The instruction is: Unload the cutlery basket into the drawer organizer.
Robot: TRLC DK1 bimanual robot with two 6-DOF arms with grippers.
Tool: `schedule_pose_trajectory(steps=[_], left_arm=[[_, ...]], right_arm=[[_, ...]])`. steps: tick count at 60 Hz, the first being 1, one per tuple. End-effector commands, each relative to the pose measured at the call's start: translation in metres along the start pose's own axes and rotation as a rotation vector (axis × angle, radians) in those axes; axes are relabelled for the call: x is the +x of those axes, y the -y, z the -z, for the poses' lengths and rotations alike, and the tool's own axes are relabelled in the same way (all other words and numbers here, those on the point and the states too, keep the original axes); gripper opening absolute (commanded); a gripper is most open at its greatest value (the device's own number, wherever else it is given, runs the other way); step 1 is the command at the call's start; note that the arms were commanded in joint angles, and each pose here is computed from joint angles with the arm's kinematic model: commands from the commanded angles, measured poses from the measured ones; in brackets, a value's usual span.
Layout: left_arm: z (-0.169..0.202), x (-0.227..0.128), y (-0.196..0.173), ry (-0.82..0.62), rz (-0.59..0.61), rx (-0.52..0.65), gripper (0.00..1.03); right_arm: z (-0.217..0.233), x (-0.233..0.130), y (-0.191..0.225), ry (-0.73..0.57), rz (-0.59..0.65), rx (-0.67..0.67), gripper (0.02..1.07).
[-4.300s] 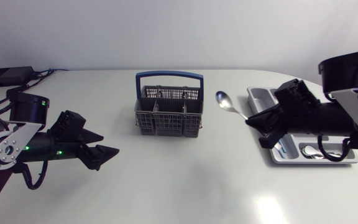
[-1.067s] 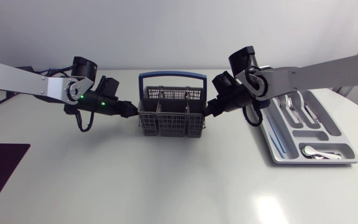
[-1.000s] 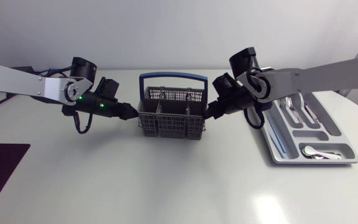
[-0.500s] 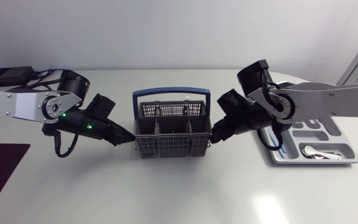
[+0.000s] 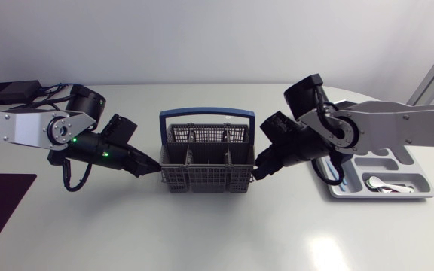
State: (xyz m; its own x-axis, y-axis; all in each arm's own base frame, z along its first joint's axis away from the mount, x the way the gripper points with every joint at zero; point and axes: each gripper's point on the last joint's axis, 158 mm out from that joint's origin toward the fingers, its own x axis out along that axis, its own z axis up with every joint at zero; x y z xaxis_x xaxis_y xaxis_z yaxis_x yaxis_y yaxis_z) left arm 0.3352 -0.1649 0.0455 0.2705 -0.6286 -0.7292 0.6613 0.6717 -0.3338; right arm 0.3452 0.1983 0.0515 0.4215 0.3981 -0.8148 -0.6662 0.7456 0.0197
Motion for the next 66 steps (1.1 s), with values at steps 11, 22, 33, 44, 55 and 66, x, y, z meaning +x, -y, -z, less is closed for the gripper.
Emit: schedule_pose_trajectory(steps=[11, 22, 33, 44, 55, 66], left_arm=[[0.007, 0.008, 0.007, -0.020, 0.043, 0.015, 0.35], [0.011, -0.006, -0.024, 0.000, -0.023, -0.012, 0.44], [0.011, -0.032, -0.038, 0.052, -0.083, -0.026, 0.82], [0.003, -0.069, -0.046, 0.154, -0.205, -0.012, 0.99], [-0.004, -0.105, -0.065, 0.256, -0.449, 0.038, 0.99], [-0.016, -0.137, -0.049, 0.362, -0.524, 0.090, 0.99]], right_arm=[[0.000, 0.000, -0.008, 0.010, -0.013, -0.032, 0.20], [0.009, -0.013, 0.027, 0.008, 0.103, -0.020, 0.22], [0.021, -0.039, 0.078, 0.036, 0.202, 0.041, 0.44], [0.023, -0.070, 0.107, 0.099, 0.280, 0.059, 1.05], [0.018, -0.094, 0.118, 0.155, 0.335, 0.069, 1.03], [0.019, -0.121, 0.134, 0.212, 0.400, 0.138, 1.03]])
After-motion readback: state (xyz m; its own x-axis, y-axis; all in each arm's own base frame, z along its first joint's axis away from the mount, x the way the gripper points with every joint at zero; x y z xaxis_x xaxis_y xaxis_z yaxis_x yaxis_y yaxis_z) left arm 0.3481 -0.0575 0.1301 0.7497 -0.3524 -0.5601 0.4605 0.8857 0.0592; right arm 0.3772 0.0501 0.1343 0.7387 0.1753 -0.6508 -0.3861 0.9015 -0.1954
